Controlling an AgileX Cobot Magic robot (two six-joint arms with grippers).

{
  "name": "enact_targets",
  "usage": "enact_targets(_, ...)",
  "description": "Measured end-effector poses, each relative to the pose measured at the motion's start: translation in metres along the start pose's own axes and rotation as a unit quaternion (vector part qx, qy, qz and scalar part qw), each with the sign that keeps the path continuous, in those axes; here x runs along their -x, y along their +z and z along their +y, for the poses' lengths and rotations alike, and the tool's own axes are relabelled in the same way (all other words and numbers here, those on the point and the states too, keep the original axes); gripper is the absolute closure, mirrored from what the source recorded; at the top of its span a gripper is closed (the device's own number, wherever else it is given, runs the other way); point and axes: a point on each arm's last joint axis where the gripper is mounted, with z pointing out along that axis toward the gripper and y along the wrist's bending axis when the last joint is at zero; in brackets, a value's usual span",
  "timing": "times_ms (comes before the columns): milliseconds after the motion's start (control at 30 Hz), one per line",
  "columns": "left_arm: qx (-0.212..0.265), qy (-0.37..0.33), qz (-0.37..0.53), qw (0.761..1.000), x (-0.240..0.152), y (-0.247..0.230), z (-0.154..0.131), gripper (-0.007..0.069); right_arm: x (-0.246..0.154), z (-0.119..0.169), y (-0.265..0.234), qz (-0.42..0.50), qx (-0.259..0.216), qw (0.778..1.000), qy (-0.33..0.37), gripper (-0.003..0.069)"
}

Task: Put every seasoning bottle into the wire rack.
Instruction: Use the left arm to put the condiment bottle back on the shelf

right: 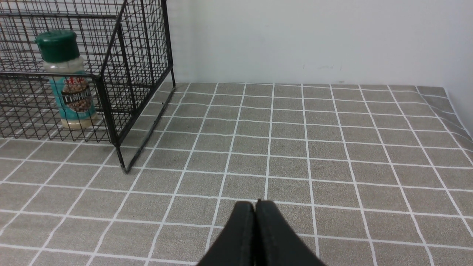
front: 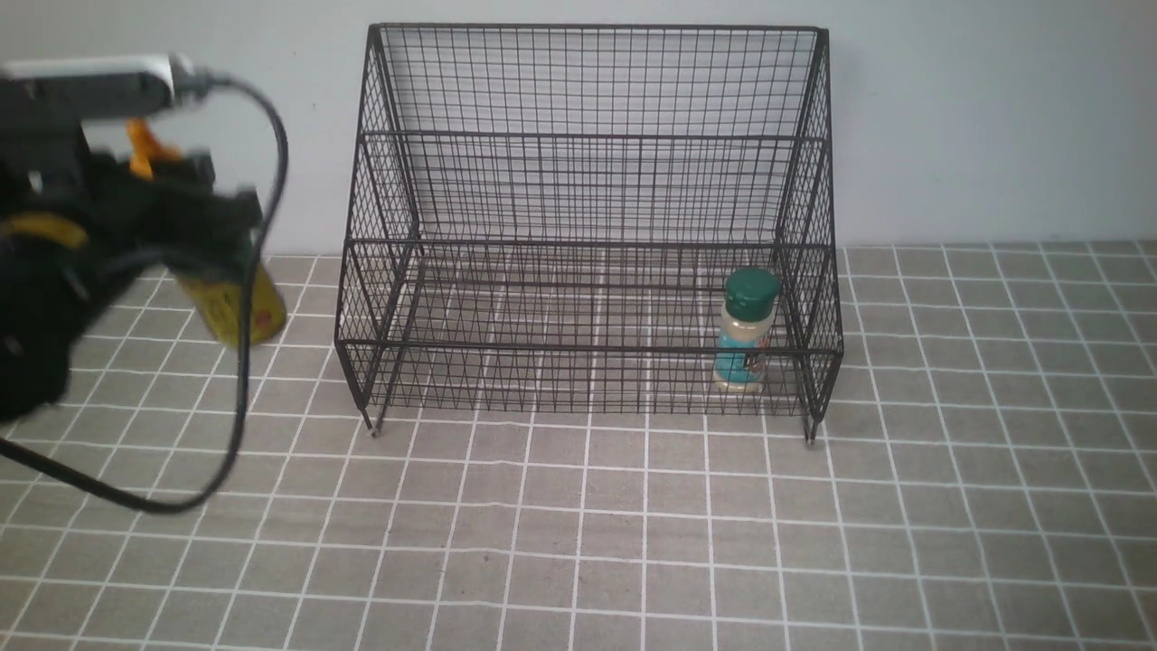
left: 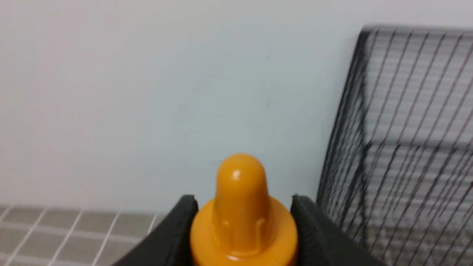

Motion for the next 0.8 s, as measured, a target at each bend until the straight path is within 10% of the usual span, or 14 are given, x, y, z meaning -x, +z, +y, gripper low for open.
enact_targets(433,-0.154,0.054,-0.006,0.987,0.032,-0.01,-0.087,0.0345,0.0,0.0,0.0,0.001,0.0,1.0,0.0,0.0672)
enact_targets(800,-0.165,0.067,0.023,0.984,-0.005,0.017,-0.108,0.0345,0.0,0.0,0.0,0.001,0.0,1.0,0.0,0.0672)
